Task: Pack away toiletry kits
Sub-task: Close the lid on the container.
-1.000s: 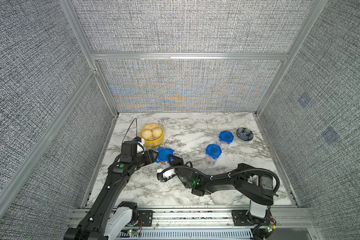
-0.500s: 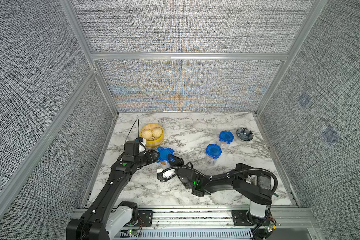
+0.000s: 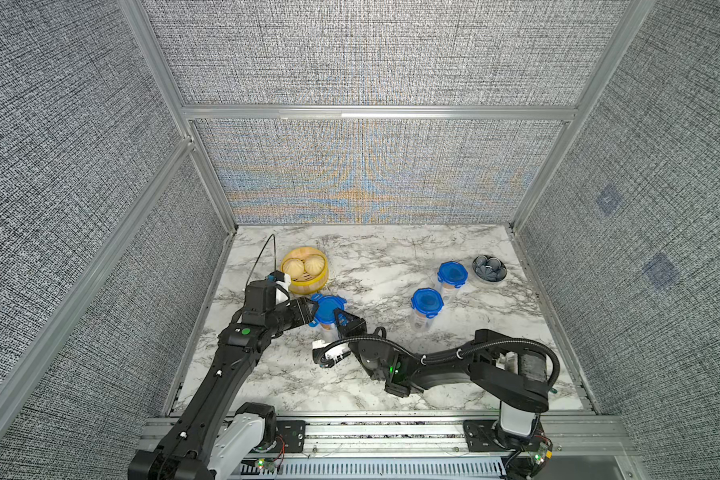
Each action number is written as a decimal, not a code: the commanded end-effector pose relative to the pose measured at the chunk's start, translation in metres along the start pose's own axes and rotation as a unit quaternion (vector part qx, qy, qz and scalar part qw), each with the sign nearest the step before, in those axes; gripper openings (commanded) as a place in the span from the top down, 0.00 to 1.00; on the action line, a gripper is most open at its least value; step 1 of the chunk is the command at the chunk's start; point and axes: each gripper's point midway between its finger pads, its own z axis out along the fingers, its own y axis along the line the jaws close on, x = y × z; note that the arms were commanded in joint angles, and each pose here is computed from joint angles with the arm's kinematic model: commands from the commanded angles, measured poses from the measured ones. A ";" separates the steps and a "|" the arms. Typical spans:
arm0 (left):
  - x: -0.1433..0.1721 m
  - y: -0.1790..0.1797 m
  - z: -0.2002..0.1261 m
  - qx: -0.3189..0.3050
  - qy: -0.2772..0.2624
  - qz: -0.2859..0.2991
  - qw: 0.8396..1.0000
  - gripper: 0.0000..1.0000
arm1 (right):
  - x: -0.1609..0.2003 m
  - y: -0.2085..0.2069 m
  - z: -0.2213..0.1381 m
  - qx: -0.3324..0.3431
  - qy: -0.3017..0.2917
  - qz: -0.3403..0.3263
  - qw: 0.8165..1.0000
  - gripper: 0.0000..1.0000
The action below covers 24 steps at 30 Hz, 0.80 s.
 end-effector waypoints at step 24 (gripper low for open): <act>0.010 0.015 0.020 -0.020 0.031 0.003 0.999 0.53 | 0.002 0.024 0.004 -0.026 0.012 0.003 1.000 1.00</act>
